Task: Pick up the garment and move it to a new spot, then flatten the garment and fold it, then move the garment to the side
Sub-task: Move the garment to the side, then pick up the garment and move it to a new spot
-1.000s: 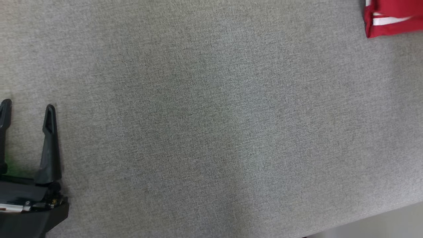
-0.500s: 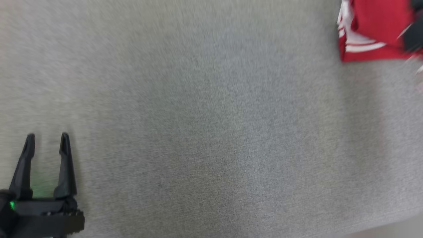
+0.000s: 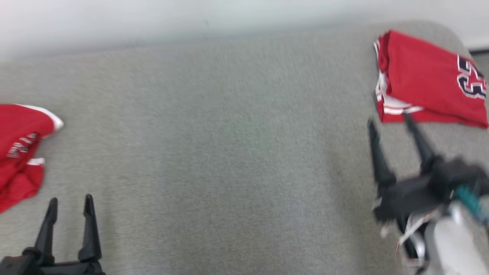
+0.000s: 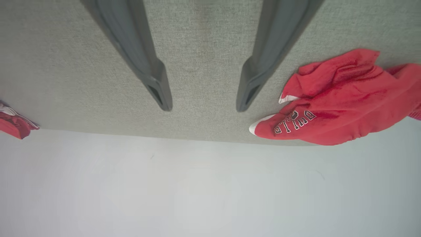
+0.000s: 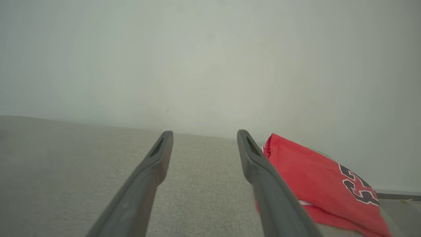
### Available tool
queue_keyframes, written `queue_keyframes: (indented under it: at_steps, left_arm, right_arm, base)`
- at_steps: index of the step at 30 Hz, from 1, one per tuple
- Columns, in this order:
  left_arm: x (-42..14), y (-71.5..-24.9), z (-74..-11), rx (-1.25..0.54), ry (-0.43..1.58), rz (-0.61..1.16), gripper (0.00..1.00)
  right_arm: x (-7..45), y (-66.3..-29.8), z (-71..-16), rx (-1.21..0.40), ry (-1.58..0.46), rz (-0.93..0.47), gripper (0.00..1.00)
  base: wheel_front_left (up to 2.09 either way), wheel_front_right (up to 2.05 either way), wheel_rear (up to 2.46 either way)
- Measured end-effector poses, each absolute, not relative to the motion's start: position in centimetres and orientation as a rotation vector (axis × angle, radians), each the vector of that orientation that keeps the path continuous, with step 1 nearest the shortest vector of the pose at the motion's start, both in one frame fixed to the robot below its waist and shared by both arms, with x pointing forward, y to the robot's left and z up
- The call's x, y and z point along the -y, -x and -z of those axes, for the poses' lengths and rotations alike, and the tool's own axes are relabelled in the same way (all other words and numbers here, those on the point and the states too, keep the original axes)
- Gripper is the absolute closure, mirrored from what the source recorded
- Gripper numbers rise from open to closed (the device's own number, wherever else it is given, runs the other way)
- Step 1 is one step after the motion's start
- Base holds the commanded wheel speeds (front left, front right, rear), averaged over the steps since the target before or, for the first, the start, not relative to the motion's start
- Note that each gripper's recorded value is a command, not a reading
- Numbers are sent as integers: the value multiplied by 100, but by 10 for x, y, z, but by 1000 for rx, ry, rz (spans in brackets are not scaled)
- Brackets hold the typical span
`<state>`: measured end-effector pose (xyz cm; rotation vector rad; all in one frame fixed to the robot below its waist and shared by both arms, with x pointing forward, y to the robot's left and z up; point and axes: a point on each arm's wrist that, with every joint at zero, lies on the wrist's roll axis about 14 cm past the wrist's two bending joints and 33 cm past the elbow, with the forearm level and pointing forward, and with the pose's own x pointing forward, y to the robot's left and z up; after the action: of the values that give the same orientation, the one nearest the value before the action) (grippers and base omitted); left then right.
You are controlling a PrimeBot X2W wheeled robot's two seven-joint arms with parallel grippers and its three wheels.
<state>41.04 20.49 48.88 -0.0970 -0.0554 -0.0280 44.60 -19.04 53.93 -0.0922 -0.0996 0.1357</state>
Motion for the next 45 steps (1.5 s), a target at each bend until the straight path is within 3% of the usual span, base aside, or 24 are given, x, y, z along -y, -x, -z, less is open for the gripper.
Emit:
queue_keyframes:
  at_steps: [10, 18, 35, 45]
  left_arm:
    - [-217, -375, -501, 75, 88, -16, 0]
    - [-224, -355, -505, 85, 91, -46, 0]
    - [-230, -342, -501, 74, 87, -69, 0]
    - [-268, -328, -512, 109, 72, -185, 0]
  right_arm:
    - [160, -383, -504, 25, -38, -157, 0]
    - [150, -357, -499, 26, -113, -157, 0]
    - [139, -351, -490, 11, -119, -183, 0]
    - [99, -362, -481, -23, -133, -303, 0]
  base:
    - [0, 0, 0]
    - [0, 0, 0]
    - [0, 0, 0]
    - [0, 0, 0]
